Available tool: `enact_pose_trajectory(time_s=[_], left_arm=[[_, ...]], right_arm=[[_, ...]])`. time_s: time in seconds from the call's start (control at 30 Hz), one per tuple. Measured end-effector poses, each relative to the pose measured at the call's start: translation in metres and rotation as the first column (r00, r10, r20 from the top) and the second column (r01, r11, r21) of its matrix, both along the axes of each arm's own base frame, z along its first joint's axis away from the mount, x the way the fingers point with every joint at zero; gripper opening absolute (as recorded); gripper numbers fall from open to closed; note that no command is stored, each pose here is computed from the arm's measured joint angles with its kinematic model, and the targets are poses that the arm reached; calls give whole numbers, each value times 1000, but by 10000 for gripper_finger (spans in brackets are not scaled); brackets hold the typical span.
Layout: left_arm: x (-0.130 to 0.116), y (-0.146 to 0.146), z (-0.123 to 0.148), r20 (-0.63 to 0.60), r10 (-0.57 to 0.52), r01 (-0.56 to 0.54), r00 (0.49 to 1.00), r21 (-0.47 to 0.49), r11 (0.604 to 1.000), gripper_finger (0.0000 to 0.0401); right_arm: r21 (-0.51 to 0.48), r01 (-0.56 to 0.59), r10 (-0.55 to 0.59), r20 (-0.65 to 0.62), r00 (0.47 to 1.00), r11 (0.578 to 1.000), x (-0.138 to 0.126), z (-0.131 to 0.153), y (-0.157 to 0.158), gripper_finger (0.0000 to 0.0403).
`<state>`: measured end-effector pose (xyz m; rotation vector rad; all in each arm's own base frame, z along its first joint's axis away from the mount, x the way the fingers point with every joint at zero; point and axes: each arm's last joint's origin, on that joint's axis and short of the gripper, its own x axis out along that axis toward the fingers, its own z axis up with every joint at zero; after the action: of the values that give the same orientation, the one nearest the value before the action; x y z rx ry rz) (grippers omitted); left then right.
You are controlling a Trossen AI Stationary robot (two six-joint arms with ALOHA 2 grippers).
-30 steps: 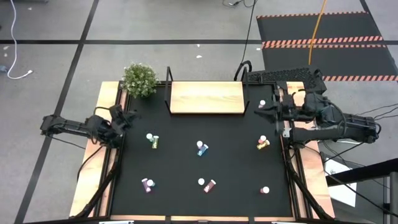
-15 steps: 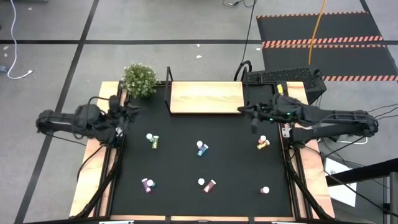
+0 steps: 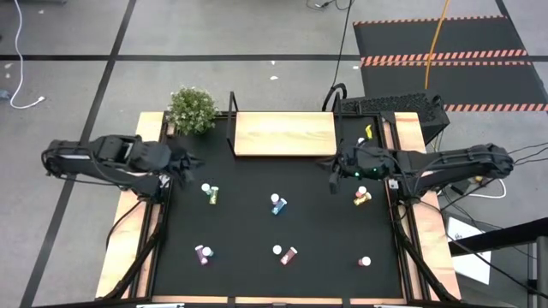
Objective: Pick and place medicine bottles onto shelf by color
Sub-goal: Put the top left blue pill bottle on the shelf
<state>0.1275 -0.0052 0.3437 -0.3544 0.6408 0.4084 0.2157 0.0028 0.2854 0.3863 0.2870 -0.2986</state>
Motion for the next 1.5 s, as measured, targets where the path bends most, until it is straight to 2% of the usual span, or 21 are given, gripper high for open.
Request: enact_pose_trajectory(time_s=[0.13,0.23,0.3,0.4,0.57,0.63,0.77,0.9,0.97,1.1,1.23,1.4,1.5], left_arm=[[3,2,-2,-27,-16,16,1000,-14,1000,21],[2,11,0,-46,34,-40,998,-116,992,24],[2,16,-3,-111,36,-54,993,-162,985,35],[10,20,-15,-242,22,-64,970,-168,984,68],[36,22,-45,-435,-37,-29,900,-143,989,132],[45,22,-56,-510,-58,-15,858,-138,990,154],[59,26,-74,-641,-92,16,762,-124,992,193],[71,32,-91,-691,-56,-36,721,-117,992,216],[72,35,-100,-717,-64,-44,694,-131,990,220],[63,37,-117,-745,-31,-116,667,-145,983,221],[55,37,-126,-757,30,-227,653,-158,961,221],[59,32,-131,-724,65,-289,687,-190,938,221],[61,30,-134,-722,90,-325,686,-193,926,224]], right_arm=[[23,-113,105,228,968,993,11,19,4,9],[-69,-191,203,349,915,979,15,31,2,31],[-74,-224,235,400,886,972,17,35,-1,55],[-4,-224,205,421,883,975,20,34,-4,99],[153,-251,170,410,896,956,30,24,-2,169],[176,-280,193,393,899,944,33,19,-1,184],[179,-300,219,368,904,937,35,16,-1,192],[175,-229,162,328,930,958,27,23,-8,183],[153,-182,137,266,954,971,20,30,-11,178],[103,-94,76,168,983,990,9,40,-14,177],[57,-34,24,174,984,998,0,47,-16,178],[37,4,-10,152,988,999,-2,46,-23,178],[44,3,-9,146,989,999,-3,45,-26,178]])
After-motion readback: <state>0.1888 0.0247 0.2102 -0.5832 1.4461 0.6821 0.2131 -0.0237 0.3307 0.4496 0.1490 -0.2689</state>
